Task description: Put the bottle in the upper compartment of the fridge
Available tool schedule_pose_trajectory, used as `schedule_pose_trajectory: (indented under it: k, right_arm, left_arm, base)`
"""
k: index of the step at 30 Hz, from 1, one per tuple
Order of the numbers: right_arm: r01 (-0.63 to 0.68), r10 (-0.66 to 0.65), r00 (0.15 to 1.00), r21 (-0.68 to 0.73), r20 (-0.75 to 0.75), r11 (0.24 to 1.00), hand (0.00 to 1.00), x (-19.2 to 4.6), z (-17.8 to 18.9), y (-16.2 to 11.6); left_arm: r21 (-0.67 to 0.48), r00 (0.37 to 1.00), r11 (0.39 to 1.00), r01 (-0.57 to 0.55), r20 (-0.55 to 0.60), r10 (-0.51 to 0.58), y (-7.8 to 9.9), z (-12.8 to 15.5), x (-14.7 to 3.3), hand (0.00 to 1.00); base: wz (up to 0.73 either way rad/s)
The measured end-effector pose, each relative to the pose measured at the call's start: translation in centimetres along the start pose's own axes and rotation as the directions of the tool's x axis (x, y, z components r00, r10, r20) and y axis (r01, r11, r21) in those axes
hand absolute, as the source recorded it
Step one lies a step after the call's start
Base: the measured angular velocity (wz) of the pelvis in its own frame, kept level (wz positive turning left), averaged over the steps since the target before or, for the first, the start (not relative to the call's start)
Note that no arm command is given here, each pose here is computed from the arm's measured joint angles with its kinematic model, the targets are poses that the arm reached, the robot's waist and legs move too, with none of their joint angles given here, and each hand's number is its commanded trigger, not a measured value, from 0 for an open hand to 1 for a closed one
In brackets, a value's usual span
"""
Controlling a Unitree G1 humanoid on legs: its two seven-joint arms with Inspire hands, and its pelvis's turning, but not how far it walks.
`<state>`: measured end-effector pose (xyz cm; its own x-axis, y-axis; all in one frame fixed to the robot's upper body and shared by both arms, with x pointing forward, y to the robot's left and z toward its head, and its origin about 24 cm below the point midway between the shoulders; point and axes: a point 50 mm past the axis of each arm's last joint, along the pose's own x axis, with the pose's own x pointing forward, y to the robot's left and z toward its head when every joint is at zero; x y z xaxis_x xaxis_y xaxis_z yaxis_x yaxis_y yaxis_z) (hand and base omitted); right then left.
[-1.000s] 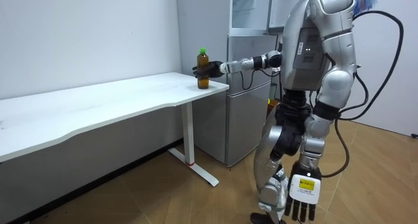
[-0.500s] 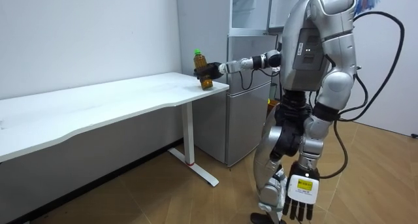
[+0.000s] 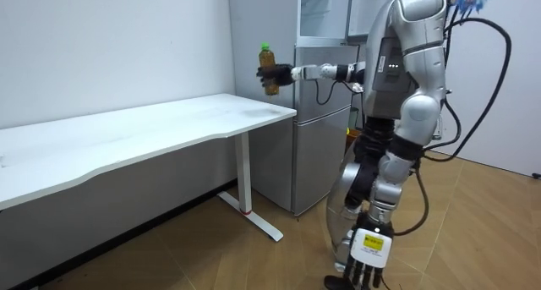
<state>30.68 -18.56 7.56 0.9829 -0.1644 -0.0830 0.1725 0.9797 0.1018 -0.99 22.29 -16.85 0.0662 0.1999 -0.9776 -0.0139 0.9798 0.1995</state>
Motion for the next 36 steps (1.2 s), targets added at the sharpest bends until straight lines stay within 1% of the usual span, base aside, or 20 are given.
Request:
schedule_pose_trajectory:
  k: [3, 5, 8, 11, 17, 21, 25, 27, 29, 32, 36]
  right_arm:
    - [-0.015, 0.015, 0.999, 0.004, 0.050, 1.000, 1.00, 0.0, 1.3, -0.4]
    - [-0.016, 0.017, 0.992, -0.009, 0.127, 1.000, 1.00, -0.2, 3.0, -0.8]
    - [-0.003, 0.007, 0.976, -0.019, 0.219, 1.000, 1.00, -0.5, 5.1, -1.3]
    - [-0.022, 0.025, 0.958, -0.013, 0.287, 1.000, 1.00, -1.0, 6.7, -1.2]
    - [-0.031, 0.051, 0.924, -0.060, 0.378, 0.998, 1.00, -1.7, 8.9, -1.5]
    - [-0.033, 0.054, 0.903, -0.056, 0.425, 0.998, 1.00, -2.1, 10.2, -1.7]
    - [-0.031, 0.048, 0.863, -0.043, 0.502, 0.999, 1.00, -2.7, 12.2, -1.9]
    - [-0.019, 0.034, 0.845, -0.035, 0.534, 0.999, 1.00, -2.7, 13.2, -2.2]
    - [0.014, 0.004, 0.820, -0.027, 0.573, 1.000, 1.00, -3.2, 14.3, -2.9]
    - [0.044, -0.032, 0.797, -0.005, 0.603, 0.999, 1.00, -3.7, 15.0, -3.3]
    - [0.038, -0.026, 0.778, -0.005, 0.627, 0.999, 1.00, -4.2, 15.5, -3.2]
  left_arm:
    - [-0.023, 1.000, 1.000, -0.015, 0.005, 0.015, 0.5, 0.0, 0.0, 0.00]
    - [-0.050, 0.999, 0.998, -0.026, 0.026, 0.027, 0.9, 0.7, 0.1, 0.00]
    - [-0.058, 0.998, 0.998, -0.035, 0.045, 0.037, 1.1, 1.5, 0.2, 0.00]
    - [-0.064, 0.997, 0.997, -0.042, 0.058, 0.045, 1.5, 1.8, 0.2, 0.00]
    - [-0.077, 0.996, 0.996, -0.053, 0.071, 0.059, 1.9, 2.3, 0.2, 0.00]
    - [-0.097, 0.996, 0.993, -0.069, 0.053, 0.074, 2.3, 1.8, 0.2, 0.00]
    - [-0.110, 0.996, 0.991, -0.076, 0.047, 0.082, 2.5, 1.6, 0.2, 0.00]
    - [-0.118, 0.995, 0.989, -0.087, 0.038, 0.092, 2.9, 1.2, 0.2, 0.00]
    - [-0.133, 0.993, 0.985, -0.111, 0.031, 0.116, 3.6, 1.0, 0.2, 0.00]
    - [-0.132, 0.990, 0.981, -0.139, 0.021, 0.143, 4.1, 0.5, 0.1, 0.00]
    - [-0.157, 0.987, 0.976, -0.153, 0.013, 0.157, 4.5, -0.1, 0.0, 0.00]
  base:
    - [-0.22]
    - [-0.11]
    - [-0.12]
    - [-0.12]
    - [-0.10]
    - [-0.09]
    - [-0.03]
    - [0.00]
    - [-0.05]
    - [-0.13]
    - [-0.13]
